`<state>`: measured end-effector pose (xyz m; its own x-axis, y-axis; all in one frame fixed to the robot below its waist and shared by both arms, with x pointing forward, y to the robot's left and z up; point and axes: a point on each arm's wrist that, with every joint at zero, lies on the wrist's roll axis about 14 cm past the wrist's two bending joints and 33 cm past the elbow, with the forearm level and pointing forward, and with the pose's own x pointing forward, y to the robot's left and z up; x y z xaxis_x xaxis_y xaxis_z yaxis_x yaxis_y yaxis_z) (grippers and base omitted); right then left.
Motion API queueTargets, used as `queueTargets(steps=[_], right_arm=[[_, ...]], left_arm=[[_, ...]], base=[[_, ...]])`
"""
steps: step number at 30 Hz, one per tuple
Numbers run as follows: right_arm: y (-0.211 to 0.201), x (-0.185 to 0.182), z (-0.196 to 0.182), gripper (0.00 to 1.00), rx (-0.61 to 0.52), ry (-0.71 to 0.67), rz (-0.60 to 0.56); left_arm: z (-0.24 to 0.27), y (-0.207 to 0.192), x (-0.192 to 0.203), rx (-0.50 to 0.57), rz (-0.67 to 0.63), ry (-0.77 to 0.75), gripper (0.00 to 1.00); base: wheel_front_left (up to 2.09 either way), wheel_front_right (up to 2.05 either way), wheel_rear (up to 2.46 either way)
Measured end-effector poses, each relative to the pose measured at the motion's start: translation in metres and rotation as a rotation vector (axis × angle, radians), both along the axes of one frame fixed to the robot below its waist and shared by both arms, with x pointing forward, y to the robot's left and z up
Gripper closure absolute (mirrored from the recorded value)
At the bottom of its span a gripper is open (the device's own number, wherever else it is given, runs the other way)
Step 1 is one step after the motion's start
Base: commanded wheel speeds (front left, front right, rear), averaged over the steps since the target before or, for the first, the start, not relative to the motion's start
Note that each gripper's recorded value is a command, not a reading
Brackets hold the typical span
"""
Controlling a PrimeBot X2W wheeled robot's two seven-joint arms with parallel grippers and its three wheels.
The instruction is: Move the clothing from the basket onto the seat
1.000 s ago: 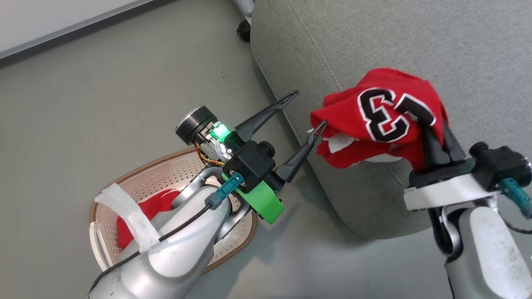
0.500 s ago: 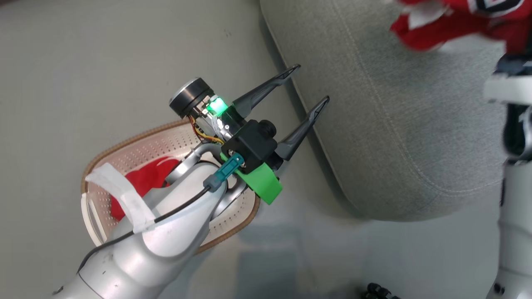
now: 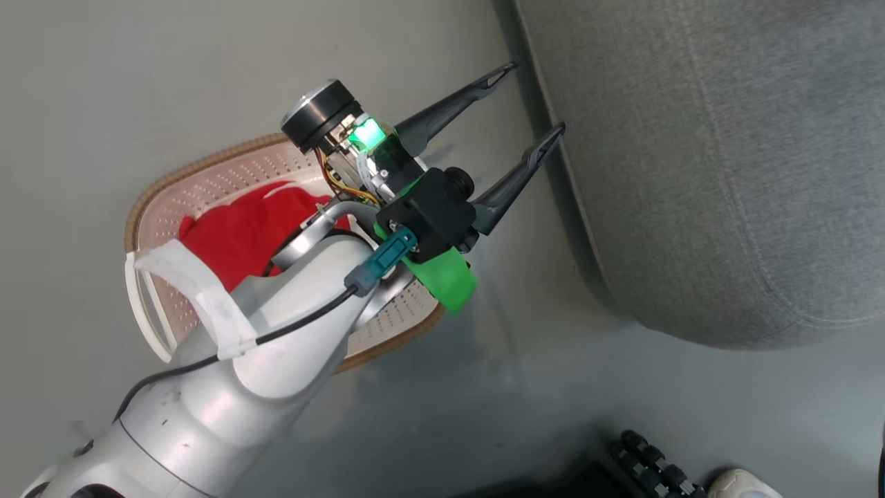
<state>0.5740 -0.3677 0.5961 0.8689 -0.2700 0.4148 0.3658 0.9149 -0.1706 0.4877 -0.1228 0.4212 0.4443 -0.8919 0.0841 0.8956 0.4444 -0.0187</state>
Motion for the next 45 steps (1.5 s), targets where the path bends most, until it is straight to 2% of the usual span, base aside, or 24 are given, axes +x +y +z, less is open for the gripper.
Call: queueTargets(steps=[6, 15, 17, 21, 23, 24, 33, 45], right_arm=[[-0.006, 0.026, -0.073, 1.0, 0.081, 0.163, -0.008], [-0.016, 0.019, -0.16, 1.0, 0.177, 0.363, -0.065], [-0.016, 0.014, -0.174, 1.0, 0.198, 0.4, -0.073], [-0.016, 0.011, -0.175, 1.0, 0.209, 0.408, -0.078], [-0.017, 0.008, -0.174, 0.5, 0.21, 0.411, -0.081], [-0.018, 0.004, -0.175, 0.0, 0.21, 0.415, -0.084], [-0.005, -0.032, -0.165, 0.0, 0.215, 0.415, -0.07], [0.048, -0.07, -0.114, 0.0, 0.179, 0.326, 0.076]], left_arm=[[-0.029, 0.008, 0.008, 0.022, 0.013, 0.042, 0.0], [-0.044, 0.018, 0.012, 0.035, 0.039, 0.069, 0.0], [-0.043, 0.019, 0.013, 0.036, 0.044, 0.068, 0.0], [-0.04, 0.021, 0.014, 0.038, 0.049, 0.06, 0.0], [-0.037, 0.02, 0.014, 0.038, 0.05, 0.055, 0.0], [-0.035, 0.02, 0.014, 0.037, 0.051, 0.052, 0.0], [-0.008, 0.024, 0.008, 0.016, 0.087, 0.04, 0.0], [0.028, 0.057, -0.006, -0.001, 0.236, 0.058, 0.0]], base=[[0.0, 0.0, 0.0], [0.0, 0.0, 0.0], [0.0, 0.0, 0.0], [0.0, 0.0, 0.0], [0.0, 0.0, 0.0], [0.0, 0.0, 0.0], [0.0, 0.0, 0.0], [0.0, 0.0, 0.0]])
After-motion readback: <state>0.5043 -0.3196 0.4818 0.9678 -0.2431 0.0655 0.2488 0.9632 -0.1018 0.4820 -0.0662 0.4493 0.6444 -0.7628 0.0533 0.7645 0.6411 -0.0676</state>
